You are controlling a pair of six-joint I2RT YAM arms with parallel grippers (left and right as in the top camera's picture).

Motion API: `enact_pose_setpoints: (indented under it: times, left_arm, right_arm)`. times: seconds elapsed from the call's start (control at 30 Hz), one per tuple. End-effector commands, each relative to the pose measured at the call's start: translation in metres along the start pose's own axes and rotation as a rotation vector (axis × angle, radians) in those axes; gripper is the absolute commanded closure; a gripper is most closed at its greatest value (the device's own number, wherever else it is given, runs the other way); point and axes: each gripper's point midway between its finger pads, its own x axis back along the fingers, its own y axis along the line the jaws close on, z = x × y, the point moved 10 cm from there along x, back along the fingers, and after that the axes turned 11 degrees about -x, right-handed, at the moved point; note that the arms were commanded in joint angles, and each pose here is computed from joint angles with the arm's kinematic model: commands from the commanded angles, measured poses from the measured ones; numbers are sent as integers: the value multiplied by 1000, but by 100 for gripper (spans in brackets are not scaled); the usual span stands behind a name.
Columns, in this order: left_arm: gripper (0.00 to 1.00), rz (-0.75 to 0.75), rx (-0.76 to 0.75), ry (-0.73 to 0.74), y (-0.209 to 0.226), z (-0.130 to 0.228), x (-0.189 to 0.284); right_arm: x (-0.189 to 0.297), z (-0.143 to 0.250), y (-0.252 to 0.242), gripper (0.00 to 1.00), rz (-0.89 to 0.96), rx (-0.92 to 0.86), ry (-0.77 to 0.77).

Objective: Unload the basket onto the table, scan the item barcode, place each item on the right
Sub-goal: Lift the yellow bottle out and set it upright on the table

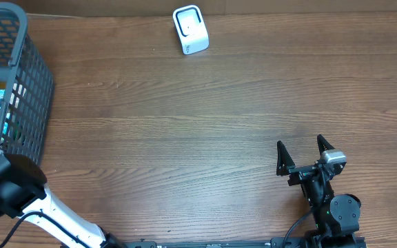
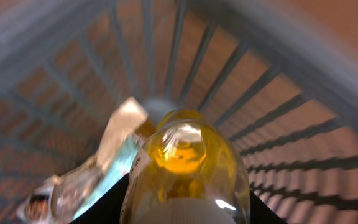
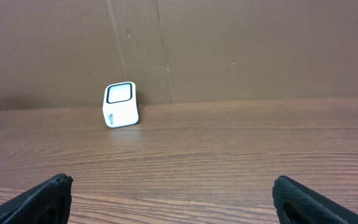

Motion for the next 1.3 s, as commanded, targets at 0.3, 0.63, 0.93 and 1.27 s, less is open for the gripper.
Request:
enact_pose_setpoints:
  times: [0.3,0.63,0.93,1.27]
  left_arm:
    - [69,257,-46,-442,-77,-24,229]
    - [71,602,-257,-157,-212,44,262]
    - [69,752,-482,94,-324,117,275]
    - [76,600,-661,302,-450,224,246]
  right_arm:
    - [0,2,-1,0,2,-7,-5]
    - [0,2,-1,0,2,-7,-5]
    - [0,2,-1,0,2,-7,-5]
    - [0,2,-1,0,2,-7,-5]
